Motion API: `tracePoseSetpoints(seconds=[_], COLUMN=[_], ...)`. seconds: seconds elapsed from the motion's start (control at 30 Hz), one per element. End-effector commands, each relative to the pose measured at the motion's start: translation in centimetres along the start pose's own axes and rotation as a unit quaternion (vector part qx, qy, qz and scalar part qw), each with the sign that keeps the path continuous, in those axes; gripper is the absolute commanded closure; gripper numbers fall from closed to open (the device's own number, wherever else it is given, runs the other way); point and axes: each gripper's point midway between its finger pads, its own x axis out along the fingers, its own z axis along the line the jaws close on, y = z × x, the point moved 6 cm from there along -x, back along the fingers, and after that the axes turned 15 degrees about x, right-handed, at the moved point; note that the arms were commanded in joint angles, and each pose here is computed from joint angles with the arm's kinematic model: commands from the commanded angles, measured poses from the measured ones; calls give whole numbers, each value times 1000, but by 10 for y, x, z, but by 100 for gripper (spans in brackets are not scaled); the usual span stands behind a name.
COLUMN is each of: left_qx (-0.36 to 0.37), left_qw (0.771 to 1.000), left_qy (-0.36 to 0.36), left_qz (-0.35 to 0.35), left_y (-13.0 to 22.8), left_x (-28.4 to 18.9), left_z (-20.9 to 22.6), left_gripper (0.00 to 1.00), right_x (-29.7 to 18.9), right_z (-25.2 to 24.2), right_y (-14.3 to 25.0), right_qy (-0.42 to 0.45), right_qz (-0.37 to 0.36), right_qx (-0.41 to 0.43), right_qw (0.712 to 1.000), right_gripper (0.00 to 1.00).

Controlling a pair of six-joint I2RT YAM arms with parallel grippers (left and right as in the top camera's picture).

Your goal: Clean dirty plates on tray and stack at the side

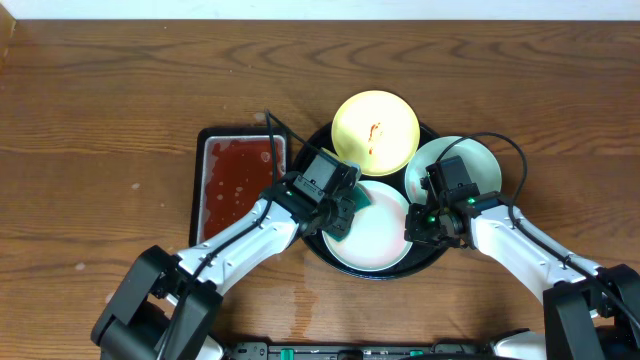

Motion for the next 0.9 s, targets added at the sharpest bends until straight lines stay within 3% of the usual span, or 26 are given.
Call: tracePoseSetpoints(seconds=[0.0, 0.33, 0.63, 0.87], left_qx=[-4, -4, -45, -88], left_qw=[1000, 991, 987, 993], left_qy=[-2, -121, -107, -37], left_qz=[-1, -58, -111, -69], left_y=[1, -22, -33, -22], left_x=[4, -12, -51, -28], left_z=[1, 25, 16, 3], left_gripper=[91, 92, 92, 92], right_x=[4, 4, 4, 4], right_z=[-10, -11, -11, -10], right_y=[2, 3, 3, 3], right_qy=[32, 33, 33, 33], right_qz=[-6, -4, -5, -5], right_qx=[-1, -1, -1, -1], right_qw=[999, 999, 999, 999], right_gripper=[99, 99, 99, 99])
